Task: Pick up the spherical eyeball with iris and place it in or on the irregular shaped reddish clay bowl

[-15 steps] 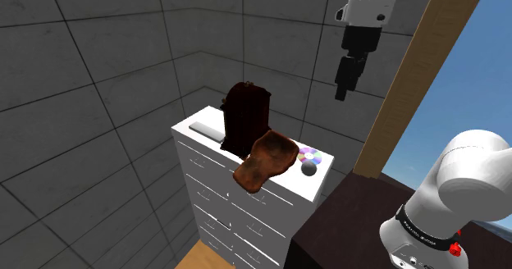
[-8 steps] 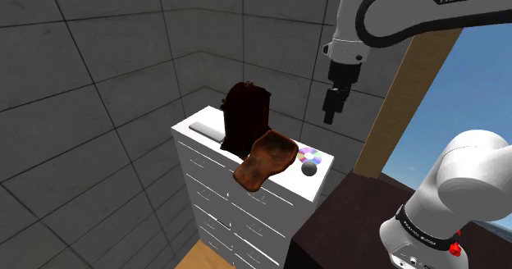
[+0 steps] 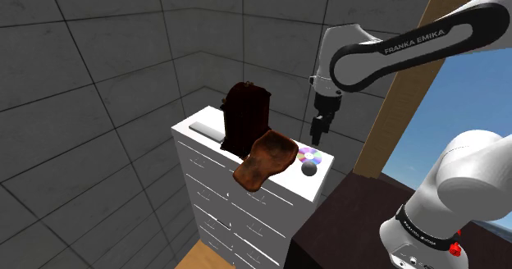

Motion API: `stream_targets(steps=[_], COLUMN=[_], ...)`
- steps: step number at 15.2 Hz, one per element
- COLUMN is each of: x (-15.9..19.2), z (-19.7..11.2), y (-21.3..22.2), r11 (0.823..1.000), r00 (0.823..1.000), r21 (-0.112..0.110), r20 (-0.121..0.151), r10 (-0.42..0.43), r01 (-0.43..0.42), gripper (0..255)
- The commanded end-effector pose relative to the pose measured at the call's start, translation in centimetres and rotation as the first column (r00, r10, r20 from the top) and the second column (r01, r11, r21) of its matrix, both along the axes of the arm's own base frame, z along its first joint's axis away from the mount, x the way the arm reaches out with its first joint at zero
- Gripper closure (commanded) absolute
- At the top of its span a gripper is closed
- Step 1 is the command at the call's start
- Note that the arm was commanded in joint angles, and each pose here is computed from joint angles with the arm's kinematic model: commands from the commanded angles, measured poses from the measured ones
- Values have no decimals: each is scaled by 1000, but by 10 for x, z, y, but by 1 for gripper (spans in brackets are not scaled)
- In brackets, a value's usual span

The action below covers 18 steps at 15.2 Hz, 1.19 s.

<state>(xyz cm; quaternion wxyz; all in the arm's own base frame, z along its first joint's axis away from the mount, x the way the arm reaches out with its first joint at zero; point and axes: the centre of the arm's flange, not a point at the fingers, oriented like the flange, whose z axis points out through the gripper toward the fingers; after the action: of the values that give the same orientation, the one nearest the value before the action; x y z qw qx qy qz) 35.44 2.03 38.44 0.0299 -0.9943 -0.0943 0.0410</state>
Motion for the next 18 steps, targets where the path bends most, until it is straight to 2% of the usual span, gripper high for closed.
stream_targets(steps=[1, 8, 16, 18], x=[7, 29, 27, 26], z=[-25, -114, -158, -161], y=[-3, -14, -13, -13], r11=[1000, 999, 999, 999], r00=[1000, 1000, 1000, 1000], r21=[-4, -16, -17, -17], r20=[0, -8, -9, -9], r10=[6, 27, 29, 29], r01=[-6, -27, -29, -29], gripper=[0, 0, 0, 0])
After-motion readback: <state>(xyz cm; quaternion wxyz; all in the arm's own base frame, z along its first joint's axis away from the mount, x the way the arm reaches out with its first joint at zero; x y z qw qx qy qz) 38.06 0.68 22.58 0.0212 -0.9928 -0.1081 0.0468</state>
